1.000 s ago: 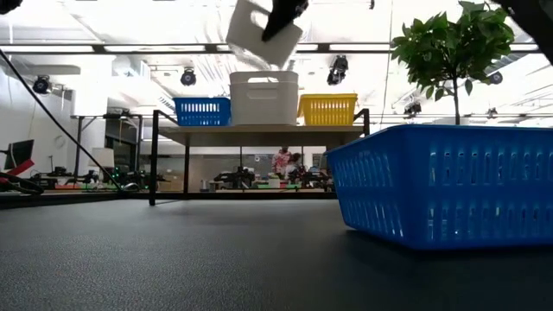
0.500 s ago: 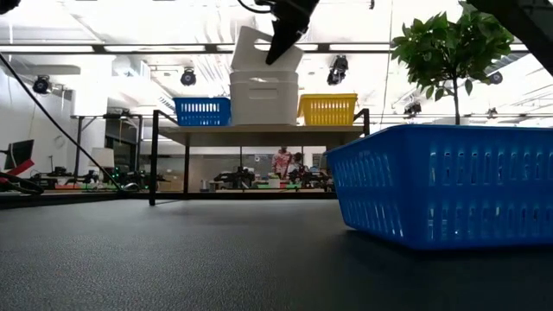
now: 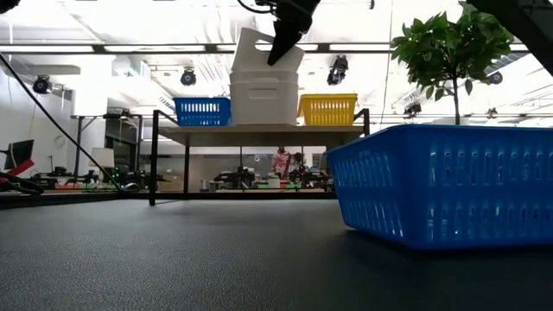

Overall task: Stack baskets on shelf by color
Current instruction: Stack the white bin on the white bins on the shelf, then stack the bottom blue bin on the blue bin on the shelf

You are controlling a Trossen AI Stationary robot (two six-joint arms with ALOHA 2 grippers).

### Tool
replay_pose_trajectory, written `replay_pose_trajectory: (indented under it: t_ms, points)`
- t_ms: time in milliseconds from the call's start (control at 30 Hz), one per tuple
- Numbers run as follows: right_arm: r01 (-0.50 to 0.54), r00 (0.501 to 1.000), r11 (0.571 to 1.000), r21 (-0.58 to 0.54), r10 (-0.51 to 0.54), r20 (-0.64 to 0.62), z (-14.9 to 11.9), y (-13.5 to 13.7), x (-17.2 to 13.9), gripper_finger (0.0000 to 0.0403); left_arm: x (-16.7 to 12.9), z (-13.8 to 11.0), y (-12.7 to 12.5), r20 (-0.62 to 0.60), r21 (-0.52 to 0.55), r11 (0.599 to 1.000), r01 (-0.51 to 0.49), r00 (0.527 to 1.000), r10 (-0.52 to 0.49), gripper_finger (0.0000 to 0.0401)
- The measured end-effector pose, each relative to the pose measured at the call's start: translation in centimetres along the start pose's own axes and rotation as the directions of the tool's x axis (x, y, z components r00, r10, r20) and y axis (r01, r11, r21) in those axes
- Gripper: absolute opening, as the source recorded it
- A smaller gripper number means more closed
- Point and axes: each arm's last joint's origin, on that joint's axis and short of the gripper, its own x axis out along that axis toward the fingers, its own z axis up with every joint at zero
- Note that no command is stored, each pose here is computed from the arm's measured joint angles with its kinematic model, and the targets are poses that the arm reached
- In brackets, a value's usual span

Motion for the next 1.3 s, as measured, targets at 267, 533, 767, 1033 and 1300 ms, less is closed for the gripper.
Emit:
replay_pose_trajectory:
  t_ms: [267,533,767,1033,1300]
  points:
    - [-0.001,1.000,1.000,0.018,0.001,-0.006,-0.1,0.0,-0.1,0.0071,0.0,0.0,0.0,0.000,0.000,1.000,0.000,1.000,0.000,0.0001]
    - [0.004,1.000,1.000,0.029,-0.004,0.006,0.1,-0.1,-0.4,0.0107,0.0,0.0,0.0,-0.001,0.001,1.000,0.001,1.000,-0.001,0.0001]
    - [0.010,0.999,1.000,0.026,-0.011,0.033,0.2,0.0,-1.6,0.0116,0.0,0.0,0.0,-0.001,0.001,1.000,0.001,1.000,-0.001,0.0001]
    - [0.007,0.995,1.000,0.019,-0.008,0.101,0.7,1.2,-4.7,0.0095,0.0,0.0,0.0,0.001,0.000,1.000,0.000,1.000,0.000,0.0001]
    - [-0.060,0.988,0.997,0.050,0.052,0.148,1.1,4.4,-8.5,0.0042,0.0,0.0,0.0,0.000,0.000,1.000,0.000,1.000,0.000,0.0001]
